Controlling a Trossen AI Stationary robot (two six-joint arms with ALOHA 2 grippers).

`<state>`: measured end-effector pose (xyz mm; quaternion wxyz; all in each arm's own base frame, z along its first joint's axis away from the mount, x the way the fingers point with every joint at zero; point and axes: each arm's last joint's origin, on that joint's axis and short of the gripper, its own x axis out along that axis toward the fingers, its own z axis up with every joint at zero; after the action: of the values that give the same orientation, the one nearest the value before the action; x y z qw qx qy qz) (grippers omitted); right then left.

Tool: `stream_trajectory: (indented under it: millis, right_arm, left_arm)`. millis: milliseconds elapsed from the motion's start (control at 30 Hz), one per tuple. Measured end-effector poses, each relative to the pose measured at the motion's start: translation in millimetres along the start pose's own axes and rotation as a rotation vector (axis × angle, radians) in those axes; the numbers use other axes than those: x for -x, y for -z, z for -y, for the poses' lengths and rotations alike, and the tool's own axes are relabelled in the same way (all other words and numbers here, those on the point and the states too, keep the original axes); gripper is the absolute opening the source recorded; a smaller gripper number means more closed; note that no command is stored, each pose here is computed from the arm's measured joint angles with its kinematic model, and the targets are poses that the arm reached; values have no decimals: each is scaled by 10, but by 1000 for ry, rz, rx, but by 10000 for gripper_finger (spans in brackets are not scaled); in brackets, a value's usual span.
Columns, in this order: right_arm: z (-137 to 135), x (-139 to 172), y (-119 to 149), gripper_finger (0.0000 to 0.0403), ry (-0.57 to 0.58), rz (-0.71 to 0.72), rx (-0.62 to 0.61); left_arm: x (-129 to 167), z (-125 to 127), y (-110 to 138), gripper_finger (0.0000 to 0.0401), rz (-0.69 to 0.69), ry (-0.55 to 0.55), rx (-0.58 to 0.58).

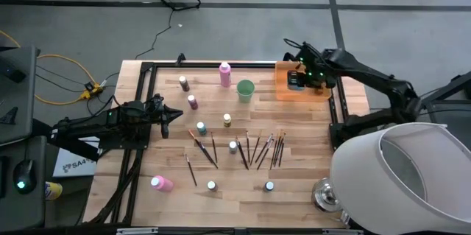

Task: Pick & Place Paint Supplies
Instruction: Put the large blue paint bottle into the orange bin

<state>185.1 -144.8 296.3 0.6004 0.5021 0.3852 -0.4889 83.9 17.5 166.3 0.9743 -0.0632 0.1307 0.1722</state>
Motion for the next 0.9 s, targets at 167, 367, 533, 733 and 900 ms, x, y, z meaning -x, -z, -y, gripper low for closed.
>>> stream_trajectory:
  millis: [167, 367, 533, 733, 900]
  right_arm:
    - [-65, -102, -144, 117, -18, -79, -12]
    - [-142, -140, -296, 117, -14, -93, -13]
    - [-192, -162, -347, 118, -9, -99, -8]
    - [-214, -189, -356, 123, -46, -145, -21]
    - [-214, -188, -355, 123, -45, -144, -27]
  left_arm:
    - [0, 0, 0, 22, 0, 0, 0]
    - [0, 0, 0, 22, 0, 0, 0]
    - [0, 0, 0, 22, 0, 0, 0]
    - [0, 0, 0, 22, 0, 0, 0]
    - [0, 0, 0, 22, 0, -1, 0]
